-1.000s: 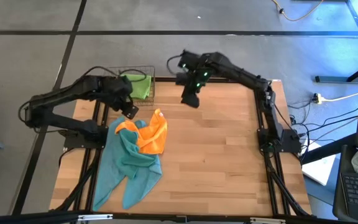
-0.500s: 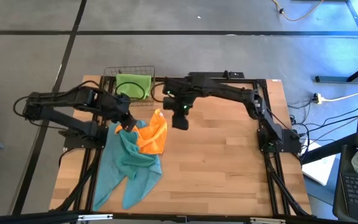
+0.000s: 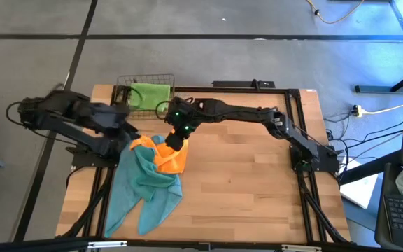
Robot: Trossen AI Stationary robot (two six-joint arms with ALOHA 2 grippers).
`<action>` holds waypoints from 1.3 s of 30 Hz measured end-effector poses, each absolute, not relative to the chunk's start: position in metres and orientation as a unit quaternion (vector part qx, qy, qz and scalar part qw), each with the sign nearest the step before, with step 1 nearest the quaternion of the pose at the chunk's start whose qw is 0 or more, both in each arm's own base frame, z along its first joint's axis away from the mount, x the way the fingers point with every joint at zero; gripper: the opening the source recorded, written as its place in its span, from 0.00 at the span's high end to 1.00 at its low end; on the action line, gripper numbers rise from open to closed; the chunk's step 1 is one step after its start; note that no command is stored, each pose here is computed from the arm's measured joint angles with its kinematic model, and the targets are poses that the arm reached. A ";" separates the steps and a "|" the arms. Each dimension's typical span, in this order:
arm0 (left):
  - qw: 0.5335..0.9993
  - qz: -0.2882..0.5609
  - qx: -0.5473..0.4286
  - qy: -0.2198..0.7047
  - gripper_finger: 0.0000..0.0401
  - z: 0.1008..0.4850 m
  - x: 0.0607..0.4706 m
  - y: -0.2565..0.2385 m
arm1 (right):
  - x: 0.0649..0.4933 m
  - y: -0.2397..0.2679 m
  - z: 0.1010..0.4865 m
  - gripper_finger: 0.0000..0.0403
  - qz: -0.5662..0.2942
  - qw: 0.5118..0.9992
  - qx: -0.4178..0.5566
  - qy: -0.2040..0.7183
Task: Fold microfiber towels
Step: Fold the blue microfiber cloth
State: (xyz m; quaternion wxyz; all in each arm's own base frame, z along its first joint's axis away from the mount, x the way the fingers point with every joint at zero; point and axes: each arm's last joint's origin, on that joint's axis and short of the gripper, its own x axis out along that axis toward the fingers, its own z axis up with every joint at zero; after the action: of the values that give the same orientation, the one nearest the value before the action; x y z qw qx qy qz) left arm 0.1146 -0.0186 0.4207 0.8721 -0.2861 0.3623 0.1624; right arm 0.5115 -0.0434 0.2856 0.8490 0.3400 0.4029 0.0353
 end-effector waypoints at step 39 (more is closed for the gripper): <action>0.902 0.136 -0.259 0.318 0.63 0.430 0.082 -0.013 | 0.523 0.080 0.216 0.69 0.133 0.871 -0.073 0.467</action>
State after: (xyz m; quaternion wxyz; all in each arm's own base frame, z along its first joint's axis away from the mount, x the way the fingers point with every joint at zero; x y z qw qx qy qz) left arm 0.0822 -0.0126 0.4301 0.9019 -0.2587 0.3182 0.1359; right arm 0.5231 0.0804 0.2161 0.8708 -0.0735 0.4675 0.1330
